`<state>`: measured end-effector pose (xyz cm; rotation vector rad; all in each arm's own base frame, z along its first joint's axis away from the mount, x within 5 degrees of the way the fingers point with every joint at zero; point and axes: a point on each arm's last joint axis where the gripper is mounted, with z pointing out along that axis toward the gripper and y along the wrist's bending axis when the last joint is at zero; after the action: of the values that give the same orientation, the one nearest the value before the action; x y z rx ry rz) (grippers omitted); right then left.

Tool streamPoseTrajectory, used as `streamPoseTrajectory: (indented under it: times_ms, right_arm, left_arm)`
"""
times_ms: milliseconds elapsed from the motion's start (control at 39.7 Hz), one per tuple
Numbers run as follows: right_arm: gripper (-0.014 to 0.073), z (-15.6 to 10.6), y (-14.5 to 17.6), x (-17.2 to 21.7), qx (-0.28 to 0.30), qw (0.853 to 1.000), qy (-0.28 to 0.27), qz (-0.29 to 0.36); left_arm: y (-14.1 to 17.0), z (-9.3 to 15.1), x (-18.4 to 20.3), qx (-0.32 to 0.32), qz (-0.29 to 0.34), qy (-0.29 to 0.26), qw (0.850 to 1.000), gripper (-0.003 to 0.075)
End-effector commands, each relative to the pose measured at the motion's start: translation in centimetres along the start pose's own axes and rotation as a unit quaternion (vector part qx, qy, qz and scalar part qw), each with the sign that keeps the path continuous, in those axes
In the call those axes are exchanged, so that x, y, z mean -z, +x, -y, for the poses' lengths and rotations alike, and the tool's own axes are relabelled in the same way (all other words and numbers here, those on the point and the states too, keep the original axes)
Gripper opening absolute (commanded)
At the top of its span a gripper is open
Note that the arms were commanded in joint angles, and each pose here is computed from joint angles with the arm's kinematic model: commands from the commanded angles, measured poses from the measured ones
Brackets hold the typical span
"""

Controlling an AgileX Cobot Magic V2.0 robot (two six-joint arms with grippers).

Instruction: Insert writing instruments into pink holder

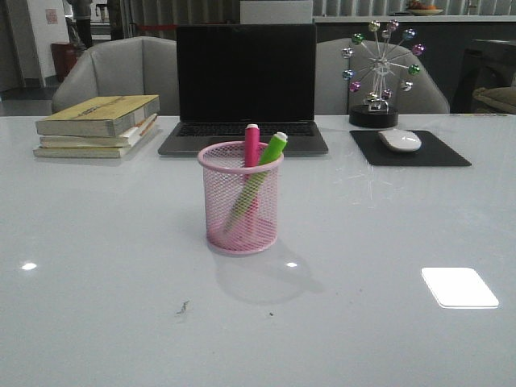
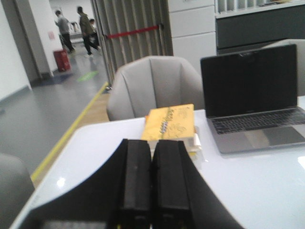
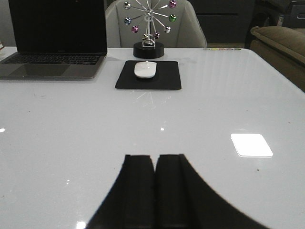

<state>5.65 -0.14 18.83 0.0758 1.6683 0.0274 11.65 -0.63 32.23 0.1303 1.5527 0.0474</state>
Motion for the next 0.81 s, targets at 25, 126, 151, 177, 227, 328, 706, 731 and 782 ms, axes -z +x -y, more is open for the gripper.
streamPoseTrajectory:
  times_ms: [25,126,151,177,227,328,706,731,782]
  right_arm:
    - [0.0057,0.0,-0.8,0.2,0.006,0.999,-0.001,0.048]
    - [0.0057,0.0,-0.8,0.2,0.006,0.999,-0.001,0.048]
    - [0.0057,0.0,-0.8,0.2,0.006,0.999,-0.001,0.048]
    - [0.0057,0.0,-0.8,0.2,0.006,0.999,-0.001,0.048]
    - [0.0057,0.0,-0.8,0.2,0.006,0.999,-0.001,0.048]
    - [0.0057,0.0,-0.8,0.2,0.006,0.999,-0.001,0.048]
    - [0.0057,0.0,-0.8,0.2,0.006,0.999,-0.001,0.048]
    - [0.0057,0.0,-0.8,0.2,0.006,0.999,-0.001,0.048]
    - [0.0057,0.0,-0.8,0.2,0.006,0.999,-0.001,0.048]
  left_arm:
    - [-1.8,-0.2,1.2,0.067,0.051,-0.003,0.996,0.0092]
    - [-2.3,-0.3,2.2,0.066,0.079,-0.003,0.995,0.0092]
    - [-2.5,-0.3,2.4,0.052,0.087,-0.004,0.995,0.0092]
    - [-2.6,-0.3,2.6,0.045,0.091,-0.004,0.995,0.0092]
    - [-2.6,-0.3,3.1,0.042,0.102,-0.005,0.994,0.0092]
    - [-2.3,-0.2,4.1,0.042,0.131,-0.006,0.991,0.0092]
    - [1.6,0.3,7.1,0.041,0.184,-0.007,0.982,0.0092]
    - [1.9,0.3,7.3,0.039,0.183,-0.008,0.982,0.0092]
    - [2.5,0.4,7.4,0.040,0.182,-0.008,0.983,0.0092]
